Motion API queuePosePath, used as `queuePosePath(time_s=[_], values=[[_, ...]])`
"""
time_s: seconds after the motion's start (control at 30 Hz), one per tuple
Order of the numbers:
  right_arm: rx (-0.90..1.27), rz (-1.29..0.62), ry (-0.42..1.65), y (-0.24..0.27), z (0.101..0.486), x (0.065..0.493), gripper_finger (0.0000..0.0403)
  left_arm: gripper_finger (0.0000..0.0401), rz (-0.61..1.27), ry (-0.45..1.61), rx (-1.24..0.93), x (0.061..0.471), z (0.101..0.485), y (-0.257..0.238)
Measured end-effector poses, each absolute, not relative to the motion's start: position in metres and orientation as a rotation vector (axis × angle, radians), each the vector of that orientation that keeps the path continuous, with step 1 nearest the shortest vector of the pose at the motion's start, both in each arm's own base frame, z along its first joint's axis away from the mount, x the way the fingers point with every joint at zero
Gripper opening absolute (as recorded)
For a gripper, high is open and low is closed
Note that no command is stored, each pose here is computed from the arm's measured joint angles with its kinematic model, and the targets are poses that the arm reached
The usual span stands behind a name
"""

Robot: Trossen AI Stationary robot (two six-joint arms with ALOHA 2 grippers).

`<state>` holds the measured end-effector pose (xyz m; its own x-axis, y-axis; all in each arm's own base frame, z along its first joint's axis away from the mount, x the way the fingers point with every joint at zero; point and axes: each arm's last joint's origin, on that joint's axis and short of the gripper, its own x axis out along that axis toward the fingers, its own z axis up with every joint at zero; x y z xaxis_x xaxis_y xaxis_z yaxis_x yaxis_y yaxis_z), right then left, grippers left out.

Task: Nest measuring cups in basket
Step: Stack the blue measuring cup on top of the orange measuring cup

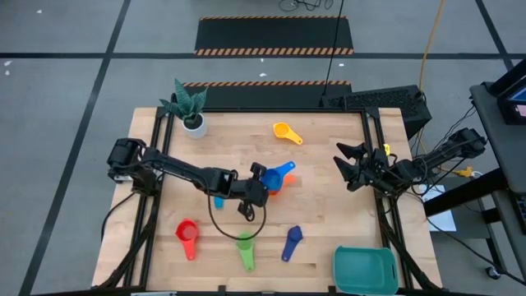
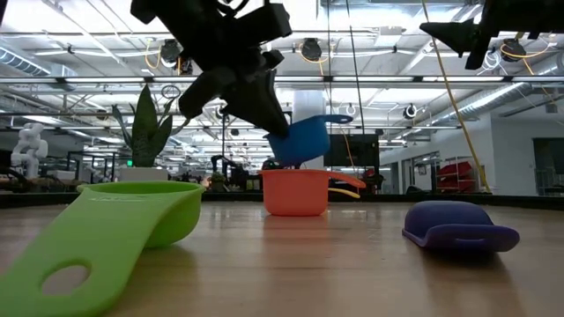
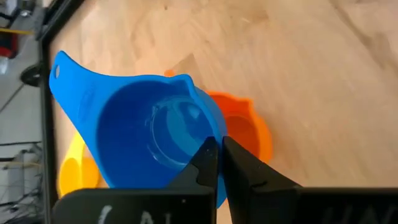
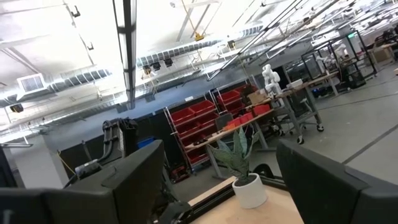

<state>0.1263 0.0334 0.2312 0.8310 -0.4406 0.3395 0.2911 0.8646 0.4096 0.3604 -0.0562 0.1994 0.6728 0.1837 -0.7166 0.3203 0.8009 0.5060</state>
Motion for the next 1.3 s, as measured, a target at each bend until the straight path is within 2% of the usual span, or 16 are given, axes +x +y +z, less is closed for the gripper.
queuePosePath(time_s=[0.3,0.77,1.3], values=[[0.354,-0.396,-0.441,0.033,0.231,0.126,0.0302,0.0043,-0.122,0.873,0.604,0.359,0.197,-0.052],[0.353,-0.395,-0.441,0.033,0.231,0.126,0.0302,0.0046,-0.158,0.896,0.605,0.359,0.192,-0.052],[0.294,-0.409,-0.316,0.036,0.219,0.132,0.0302,0.0047,-0.029,0.855,0.487,0.348,0.217,-0.053]])
